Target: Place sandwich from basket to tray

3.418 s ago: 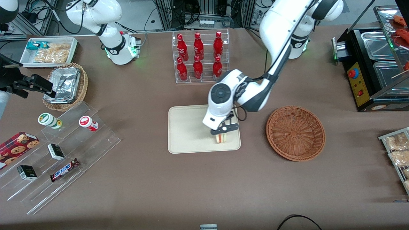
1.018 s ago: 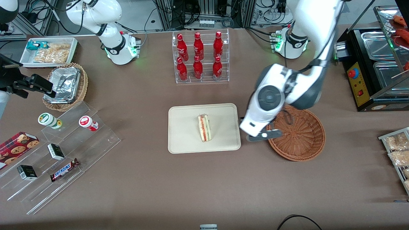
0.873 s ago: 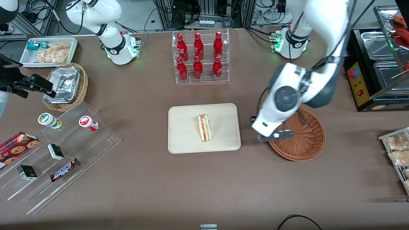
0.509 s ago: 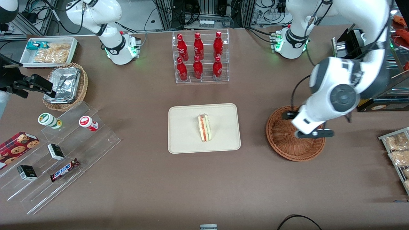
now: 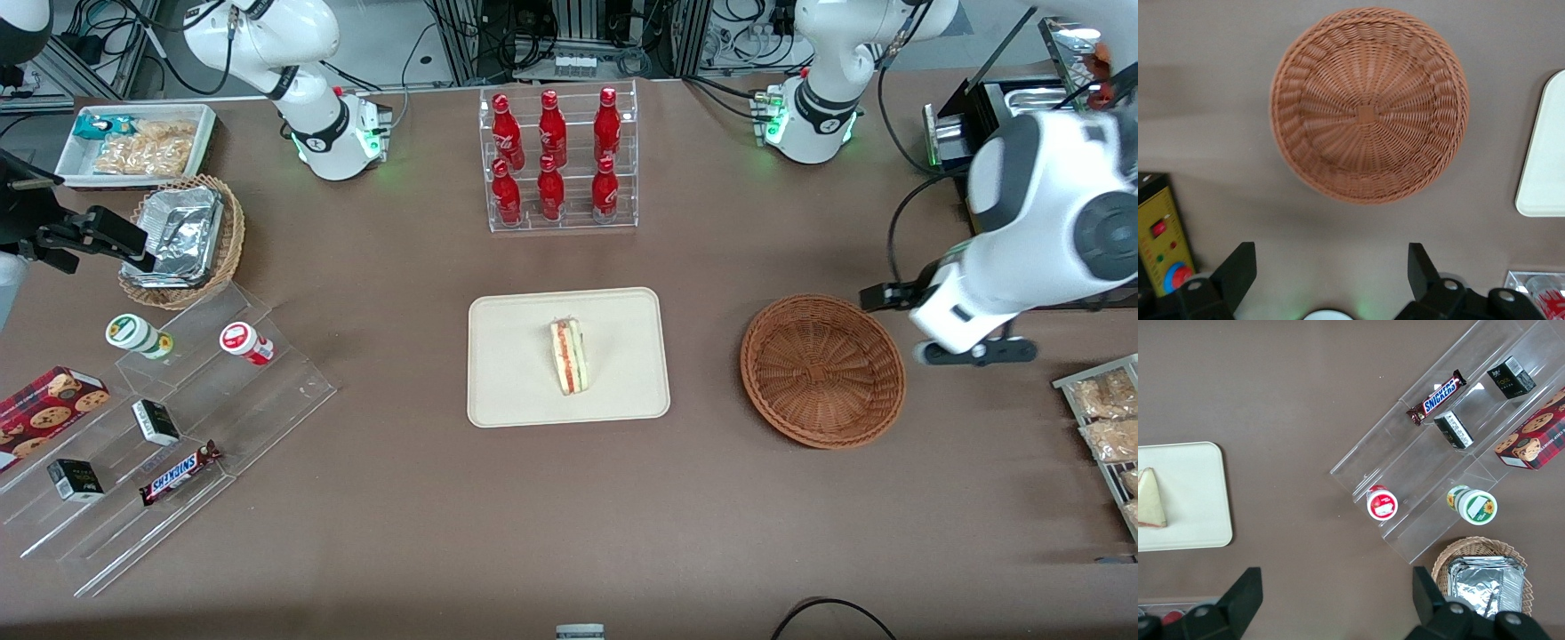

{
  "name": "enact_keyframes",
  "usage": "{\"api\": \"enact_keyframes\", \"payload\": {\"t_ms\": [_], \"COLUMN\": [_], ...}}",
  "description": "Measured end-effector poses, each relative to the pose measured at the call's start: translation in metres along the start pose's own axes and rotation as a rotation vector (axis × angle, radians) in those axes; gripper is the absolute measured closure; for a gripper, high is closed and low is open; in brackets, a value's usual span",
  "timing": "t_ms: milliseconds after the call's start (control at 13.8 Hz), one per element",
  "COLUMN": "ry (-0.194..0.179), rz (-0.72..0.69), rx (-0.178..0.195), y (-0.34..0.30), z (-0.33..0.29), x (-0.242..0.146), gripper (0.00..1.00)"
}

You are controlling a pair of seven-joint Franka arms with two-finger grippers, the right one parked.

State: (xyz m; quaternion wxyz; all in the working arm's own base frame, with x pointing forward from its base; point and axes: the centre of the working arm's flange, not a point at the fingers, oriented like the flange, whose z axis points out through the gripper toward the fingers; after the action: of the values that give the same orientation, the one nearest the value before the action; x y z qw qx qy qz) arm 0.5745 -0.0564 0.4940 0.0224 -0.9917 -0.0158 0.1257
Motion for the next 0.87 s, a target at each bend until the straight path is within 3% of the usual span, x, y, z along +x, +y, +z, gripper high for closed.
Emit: {"api": "enact_keyframes", "payload": {"t_ms": [291, 873], "ry": [0.004, 0.061], "rz": [-0.004, -0.033], "rx": [-0.002, -0.018], "y": [-0.007, -0.031], "z": [-0.051, -0.088], "x": [-0.018, -0.039], "gripper": [0.00, 0.00]}}
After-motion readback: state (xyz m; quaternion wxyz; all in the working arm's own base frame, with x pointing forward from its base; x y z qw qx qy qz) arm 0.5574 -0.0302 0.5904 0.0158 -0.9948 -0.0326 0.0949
